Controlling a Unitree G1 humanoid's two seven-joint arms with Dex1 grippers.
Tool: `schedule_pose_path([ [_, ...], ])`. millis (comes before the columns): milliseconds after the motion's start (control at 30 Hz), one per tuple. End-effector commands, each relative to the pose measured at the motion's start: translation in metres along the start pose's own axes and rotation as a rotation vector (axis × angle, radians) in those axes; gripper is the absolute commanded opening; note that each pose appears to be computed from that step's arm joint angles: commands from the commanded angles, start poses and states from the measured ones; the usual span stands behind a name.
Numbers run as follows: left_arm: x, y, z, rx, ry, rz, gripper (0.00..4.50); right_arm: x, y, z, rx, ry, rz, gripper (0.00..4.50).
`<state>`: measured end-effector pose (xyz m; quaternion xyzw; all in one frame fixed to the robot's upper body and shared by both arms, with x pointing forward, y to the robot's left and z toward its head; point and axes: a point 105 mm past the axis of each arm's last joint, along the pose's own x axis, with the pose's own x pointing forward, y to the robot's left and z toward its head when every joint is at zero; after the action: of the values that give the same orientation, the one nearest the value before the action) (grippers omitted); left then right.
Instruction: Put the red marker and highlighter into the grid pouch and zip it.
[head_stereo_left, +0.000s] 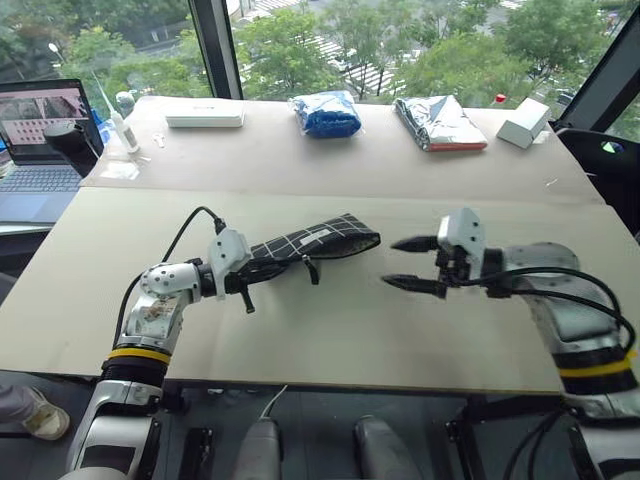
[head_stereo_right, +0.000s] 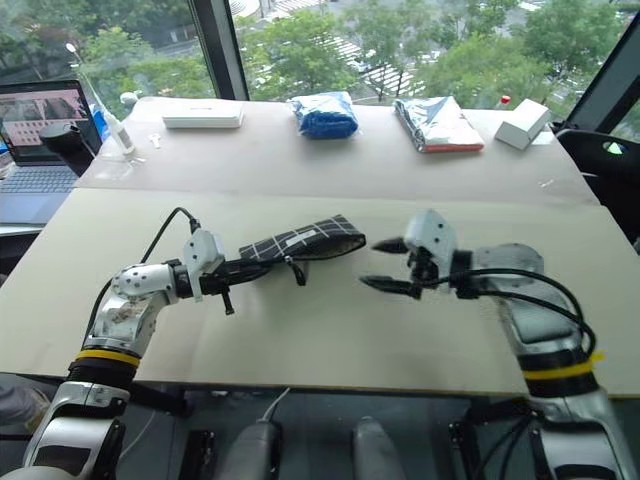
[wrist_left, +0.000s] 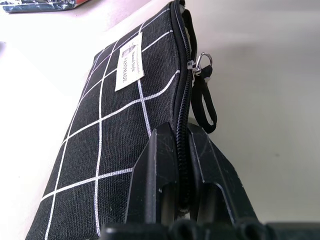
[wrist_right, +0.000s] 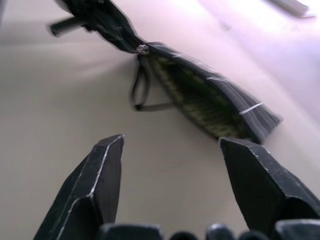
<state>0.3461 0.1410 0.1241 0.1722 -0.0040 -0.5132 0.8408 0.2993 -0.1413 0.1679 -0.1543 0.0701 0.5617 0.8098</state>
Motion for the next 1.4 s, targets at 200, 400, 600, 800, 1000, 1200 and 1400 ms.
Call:
schedule_pose_path([
  [200,0.004,0.000,0.012,0.032,-0.040,-0.007,0.00,0.061,0.010,-0.020,0.120,0.075,-0.132,3.39],
  [400,0.005,0.001,0.013,0.036,-0.041,-0.010,0.00,0.102,0.004,-0.018,0.165,0.080,-0.202,3.39],
  [600,0.005,0.003,0.014,0.039,-0.044,-0.004,0.00,0.130,0.010,0.001,0.160,0.034,-0.165,3.39],
  [800,0.006,0.003,0.013,0.035,-0.044,-0.002,0.00,0.139,0.008,0.011,0.158,0.015,-0.159,3.39],
  [1000,0.005,0.002,0.012,0.032,-0.046,0.004,0.00,0.134,-0.001,0.007,0.151,0.024,-0.198,1.55],
  [1200,0.005,0.002,0.011,0.030,-0.046,0.009,0.00,0.127,-0.004,0.006,0.144,0.027,-0.195,0.02],
  [1400,0.005,0.002,0.011,0.028,-0.049,0.015,0.00,0.112,-0.008,0.002,0.141,0.031,-0.204,0.02],
])
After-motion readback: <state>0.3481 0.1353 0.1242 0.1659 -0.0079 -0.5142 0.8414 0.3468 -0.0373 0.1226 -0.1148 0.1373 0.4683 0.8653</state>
